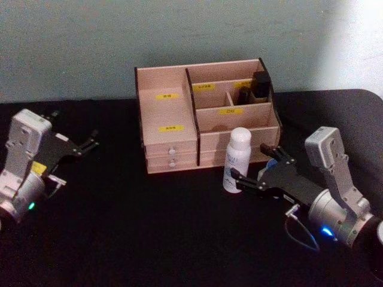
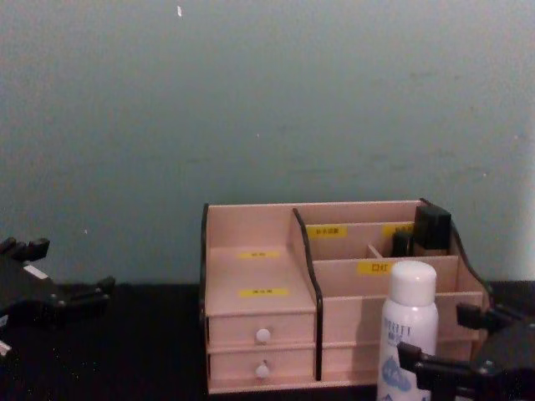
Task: Pick up the facial cleanser and watermelon frost from the table and place them into the tiered storage box.
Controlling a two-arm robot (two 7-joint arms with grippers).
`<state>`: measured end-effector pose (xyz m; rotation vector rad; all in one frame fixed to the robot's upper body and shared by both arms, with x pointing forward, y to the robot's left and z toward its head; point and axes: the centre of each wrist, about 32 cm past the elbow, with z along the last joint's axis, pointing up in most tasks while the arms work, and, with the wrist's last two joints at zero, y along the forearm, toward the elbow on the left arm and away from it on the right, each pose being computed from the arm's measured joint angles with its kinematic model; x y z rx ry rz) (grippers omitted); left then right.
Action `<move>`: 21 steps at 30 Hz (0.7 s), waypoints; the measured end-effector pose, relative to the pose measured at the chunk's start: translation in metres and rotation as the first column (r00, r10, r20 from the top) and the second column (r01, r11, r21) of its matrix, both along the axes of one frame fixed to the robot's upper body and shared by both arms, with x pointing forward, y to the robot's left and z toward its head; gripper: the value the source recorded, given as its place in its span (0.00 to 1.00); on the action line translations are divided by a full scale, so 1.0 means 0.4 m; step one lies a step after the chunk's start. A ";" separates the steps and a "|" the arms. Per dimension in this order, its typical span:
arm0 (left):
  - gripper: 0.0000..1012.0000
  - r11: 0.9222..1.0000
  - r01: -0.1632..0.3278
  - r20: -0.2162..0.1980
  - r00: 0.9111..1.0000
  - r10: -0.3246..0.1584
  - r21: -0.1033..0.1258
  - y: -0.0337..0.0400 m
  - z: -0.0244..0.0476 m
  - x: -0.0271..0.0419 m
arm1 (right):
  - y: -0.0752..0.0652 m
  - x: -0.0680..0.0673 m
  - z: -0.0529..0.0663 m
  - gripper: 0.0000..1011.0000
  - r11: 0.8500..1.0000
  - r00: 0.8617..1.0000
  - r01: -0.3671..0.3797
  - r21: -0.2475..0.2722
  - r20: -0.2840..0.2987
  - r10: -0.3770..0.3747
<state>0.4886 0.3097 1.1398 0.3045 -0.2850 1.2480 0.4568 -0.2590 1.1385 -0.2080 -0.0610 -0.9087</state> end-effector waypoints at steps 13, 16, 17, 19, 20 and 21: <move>0.99 1.000 0.000 0.000 1.000 0.000 0.000 0.000 0.000 0.000 | 0.018 0.034 -0.013 0.99 1.000 1.000 0.007 0.010 -0.005 -0.007; 0.99 1.000 0.000 0.000 1.000 0.000 0.000 0.000 0.000 0.000 | 0.019 0.040 -0.015 0.99 1.000 1.000 0.009 0.011 -0.009 -0.009; 0.99 1.000 0.000 0.000 1.000 0.000 0.000 0.000 0.000 0.000 | 0.020 0.041 -0.016 0.99 1.000 1.000 0.009 0.011 -0.010 -0.009; 0.99 1.000 0.000 0.000 1.000 0.000 0.000 0.000 0.000 0.000 | 0.021 0.045 -0.018 0.99 1.000 1.000 0.010 0.012 -0.012 -0.009; 0.99 1.000 0.000 0.000 1.000 0.000 0.000 0.000 0.000 0.000 | 0.021 0.046 -0.018 0.99 1.000 1.000 0.010 0.012 -0.013 -0.010; 0.99 1.000 0.000 0.000 1.000 0.000 0.000 0.000 0.000 0.000 | 0.021 0.048 -0.019 0.99 1.000 1.000 0.010 0.013 -0.014 -0.010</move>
